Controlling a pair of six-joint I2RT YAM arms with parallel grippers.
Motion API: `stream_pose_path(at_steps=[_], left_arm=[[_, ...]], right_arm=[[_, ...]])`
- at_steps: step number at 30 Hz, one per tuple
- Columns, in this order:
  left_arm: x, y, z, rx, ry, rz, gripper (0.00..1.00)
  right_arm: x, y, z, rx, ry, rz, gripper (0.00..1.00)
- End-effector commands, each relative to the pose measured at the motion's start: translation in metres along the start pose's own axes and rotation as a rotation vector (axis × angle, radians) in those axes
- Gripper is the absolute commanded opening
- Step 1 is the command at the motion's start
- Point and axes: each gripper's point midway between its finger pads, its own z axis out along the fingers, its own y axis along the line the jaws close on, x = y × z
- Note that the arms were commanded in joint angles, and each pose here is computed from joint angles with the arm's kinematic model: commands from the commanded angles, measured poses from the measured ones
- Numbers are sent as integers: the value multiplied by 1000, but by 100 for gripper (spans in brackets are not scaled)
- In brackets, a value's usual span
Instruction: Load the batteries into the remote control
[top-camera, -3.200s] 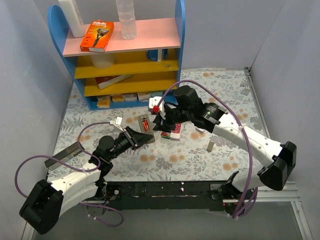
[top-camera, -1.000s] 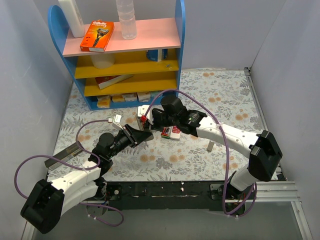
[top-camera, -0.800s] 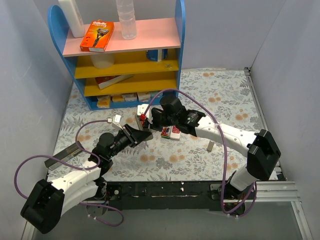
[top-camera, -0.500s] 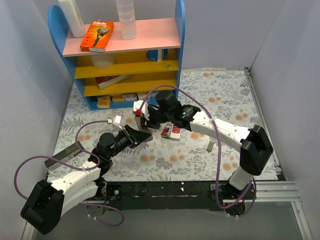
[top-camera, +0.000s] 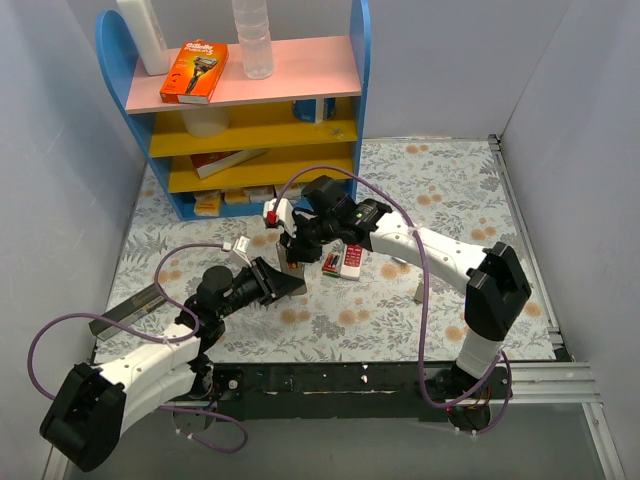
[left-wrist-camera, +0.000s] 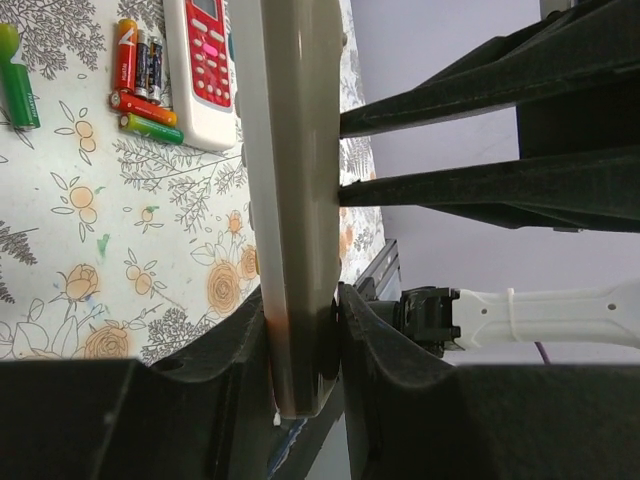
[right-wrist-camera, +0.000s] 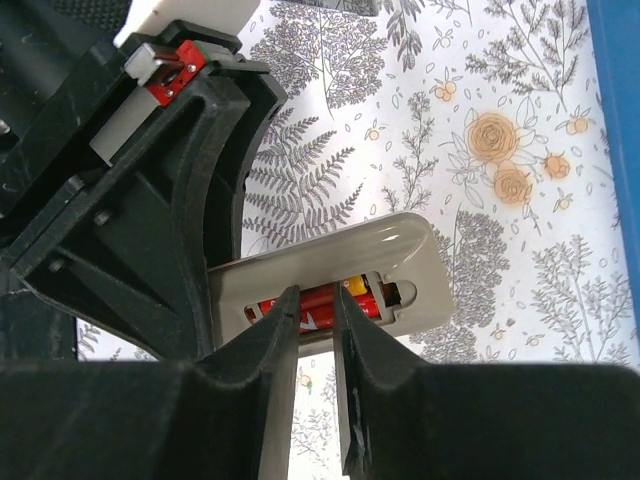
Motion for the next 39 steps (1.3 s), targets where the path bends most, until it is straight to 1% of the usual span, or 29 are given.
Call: stream_pose_path(at_steps=[1, 2, 3, 5, 6, 8, 9, 11, 12, 13, 14, 15, 16, 17, 18, 19, 20, 21, 22, 23, 25, 26, 27, 29, 30, 32, 34, 36, 39], left_arm=[[-6, -94, -15, 342, 5, 236, 1], [-5, -90, -15, 331, 9, 244, 1], [-5, -86, -14, 317, 7, 242, 1], [-3, -75, -12, 285, 6, 227, 1], [-2, -72, -12, 278, 6, 224, 1], [-1, -64, -11, 256, 7, 219, 1], [0, -62, -11, 253, 8, 223, 1], [1, -58, -9, 236, 15, 224, 1], [1, -55, -9, 228, 16, 231, 1], [3, -53, -8, 222, 23, 233, 2], [3, -51, -8, 217, 25, 232, 2], [4, -50, -7, 214, 27, 231, 2], [4, -49, -7, 211, 29, 232, 2], [5, -47, -7, 208, 31, 230, 2], [5, -46, -7, 206, 30, 229, 2], [5, -45, -6, 200, 33, 232, 2], [6, -44, -6, 198, 38, 232, 2], [6, -45, -6, 200, 41, 237, 2], [7, -42, -6, 191, 44, 237, 2], [7, -43, -5, 193, 45, 240, 2], [8, -42, -5, 191, 53, 241, 2], [9, -40, -5, 187, 57, 241, 2], [10, -40, -5, 188, 61, 243, 2], [11, -39, -4, 185, 70, 244, 2], [10, -39, -4, 183, 69, 245, 2], [11, -39, -4, 183, 75, 246, 2], [12, -38, -3, 178, 83, 245, 2], [12, -39, -3, 181, 88, 250, 2], [13, -39, -3, 180, 93, 255, 2]], right_arm=[[14, 5, 7, 20, 44, 113, 27], [9, 0, 2, 59, 37, 148, 27], [-6, -3, -7, 83, -5, 143, 29], [-23, -7, -19, 123, -54, 152, 34], [-38, -7, -31, 149, -103, 162, 39], [-48, -13, -45, 207, -137, 179, 43], [-57, -14, -60, 239, -168, 205, 47], [-52, -27, -75, 327, -171, 260, 48], [-54, -28, -89, 361, -187, 290, 51], [-44, -29, -93, 383, -173, 354, 52], [-35, -37, -102, 422, -173, 404, 54], [-32, -38, -115, 443, -193, 437, 61], [-12, -37, -115, 452, -172, 528, 66], [5, -46, -125, 486, -169, 597, 75], [11, -44, -137, 501, -189, 636, 86], [22, -44, -143, 513, -192, 690, 89], [53, -45, -146, 542, -165, 810, 92], [60, -43, -157, 566, -181, 849, 95], [73, -42, -162, 587, -170, 893, 96], [107, -38, -166, 646, -109, 997, 97], [132, -33, -178, 717, -76, 1066, 98], [151, -34, -189, 789, -54, 1138, 98], [172, -22, -190, 803, 2, 1191, 98], [203, -20, -204, 918, 55, 1272, 96], [222, -10, -204, 938, 106, 1320, 93], [245, -5, -212, 1012, 147, 1372, 91], [265, 5, -209, 1036, 189, 1428, 86], [276, 8, -210, 1071, 200, 1462, 81], [293, 14, -203, 1083, 211, 1501, 78]])
